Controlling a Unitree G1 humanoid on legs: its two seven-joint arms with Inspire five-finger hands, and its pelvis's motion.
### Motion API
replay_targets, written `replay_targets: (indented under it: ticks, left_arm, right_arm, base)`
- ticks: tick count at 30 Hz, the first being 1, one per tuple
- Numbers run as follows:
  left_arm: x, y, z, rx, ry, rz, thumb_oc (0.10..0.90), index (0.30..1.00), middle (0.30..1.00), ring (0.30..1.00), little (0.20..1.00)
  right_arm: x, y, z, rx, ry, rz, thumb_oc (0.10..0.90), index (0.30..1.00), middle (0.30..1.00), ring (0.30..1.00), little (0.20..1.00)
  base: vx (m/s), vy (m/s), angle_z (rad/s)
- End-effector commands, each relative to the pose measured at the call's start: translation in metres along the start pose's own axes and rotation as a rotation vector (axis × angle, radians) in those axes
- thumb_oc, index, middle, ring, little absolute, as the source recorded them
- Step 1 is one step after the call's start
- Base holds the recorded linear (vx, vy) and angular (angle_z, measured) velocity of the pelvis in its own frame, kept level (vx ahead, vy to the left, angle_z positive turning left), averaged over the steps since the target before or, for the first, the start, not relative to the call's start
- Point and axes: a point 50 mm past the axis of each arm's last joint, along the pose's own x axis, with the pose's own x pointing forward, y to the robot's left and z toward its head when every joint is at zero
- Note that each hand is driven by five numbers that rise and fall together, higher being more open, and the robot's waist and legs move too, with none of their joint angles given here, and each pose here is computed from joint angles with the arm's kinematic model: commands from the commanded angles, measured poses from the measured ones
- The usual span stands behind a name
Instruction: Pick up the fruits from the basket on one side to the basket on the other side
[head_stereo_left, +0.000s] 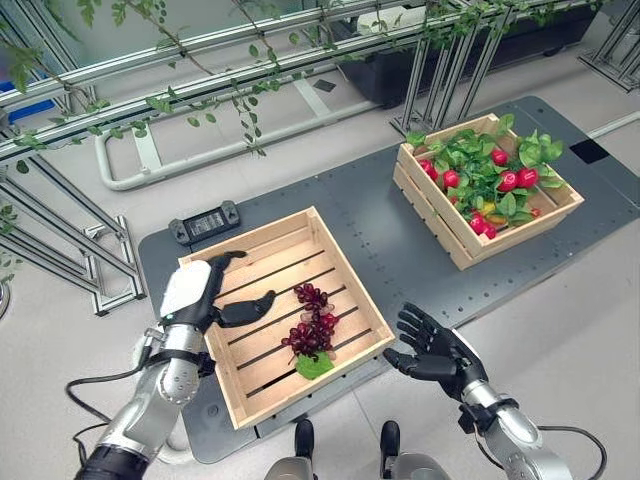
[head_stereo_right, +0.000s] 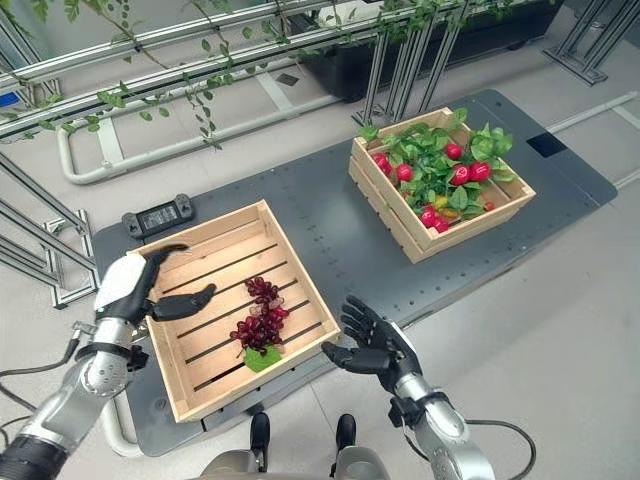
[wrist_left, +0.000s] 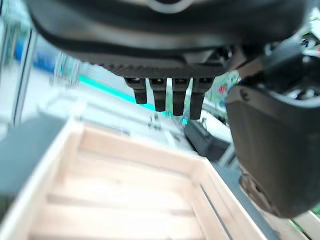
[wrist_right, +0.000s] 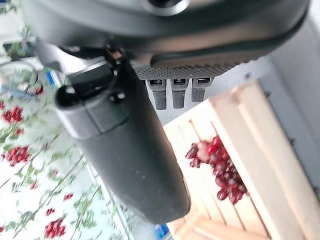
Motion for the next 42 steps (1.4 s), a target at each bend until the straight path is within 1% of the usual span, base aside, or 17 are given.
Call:
replay_targets:
  ticks: [1,5,9,10,16,18,23,24,31,36,40,42]
  left_arm:
    - [0.028,0.033,0.008,0.066,-0.057,0.229,0.800,0.900,0.900,0.900,0.900]
    - [0.033,0.030,0.009,0.040,-0.020,0.258,0.800,0.900,0.900,0.900,0.900]
    - [0.042,0.025,0.015,-0.034,0.000,0.281,0.800,0.900,0.900,0.900,0.900]
    - [0.047,0.023,0.019,-0.073,0.014,0.289,0.800,0.900,0.900,0.900,0.900]
    - [0.059,0.015,0.032,-0.156,0.039,0.327,0.800,0.900,0.900,0.900,0.900]
    - [0.067,0.008,0.041,-0.188,0.051,0.340,0.800,0.900,0.900,0.900,0.900]
    - [0.075,0.002,0.044,-0.256,0.101,0.350,0.800,0.900,0.900,0.900,0.900]
    - [0.078,-0.001,0.044,-0.327,0.151,0.349,0.800,0.900,0.900,0.900,0.900]
    - [0.082,-0.011,0.055,-0.461,0.196,0.349,0.800,0.900,0.900,0.900,0.900]
    - [0.080,-0.016,0.069,-0.567,0.166,0.303,0.800,0.900,0.900,0.900,0.900]
    - [0.072,-0.016,0.080,-0.635,0.129,0.291,0.800,0.900,0.900,0.900,0.900]
    - [0.065,-0.012,0.084,-0.666,0.099,0.322,0.800,0.900,0.900,0.900,0.900]
  right_arm:
    - [0.003,0.003,0.037,-0.071,-0.158,0.080,0.800,0.900,0.900,0.900,0.900]
    - [0.003,-0.002,0.038,-0.080,-0.151,0.070,0.800,0.900,0.900,0.900,0.900]
    - [0.009,-0.001,0.044,-0.140,-0.144,0.083,0.800,0.900,0.900,0.900,0.900]
    - [0.010,0.000,0.046,-0.142,-0.138,0.091,0.800,0.900,0.900,0.900,0.900]
    - [0.018,0.008,0.046,-0.157,-0.134,0.128,0.800,0.900,0.900,0.900,0.900]
    - [0.025,0.014,0.048,-0.154,-0.140,0.144,0.800,0.900,0.900,0.900,0.900]
    - [0.030,0.021,0.049,-0.155,-0.142,0.166,0.800,0.900,0.900,0.900,0.900]
    - [0.032,0.023,0.050,-0.148,-0.144,0.171,0.800,0.900,0.900,0.900,0.900]
    - [0.038,0.034,0.050,-0.144,-0.162,0.195,0.800,0.900,0.900,0.900,0.900]
    - [0.040,0.039,0.051,-0.129,-0.179,0.199,0.800,0.900,0.900,0.900,0.900]
    - [0.038,0.039,0.052,-0.119,-0.200,0.184,0.800,0.900,0.900,0.900,0.900]
    - [0.036,0.039,0.053,-0.108,-0.211,0.177,0.800,0.900,0.900,0.900,0.900]
  base:
    - [-0.05,0.021,-0.16]
    - [-0.05,0.023,-0.19]
    - [-0.08,0.012,-0.13]
    - [-0.04,0.004,-0.07]
    - [-0.04,-0.018,-0.07]
    - [-0.09,-0.042,-0.03]
    - [-0.08,-0.035,-0.01]
    - [-0.06,-0.038,-0.01]
    - [-0.07,-0.050,0.01]
    - [-0.04,-0.051,0.04]
    - [-0.02,-0.028,0.00]
    - [-0.01,-0.037,0.05]
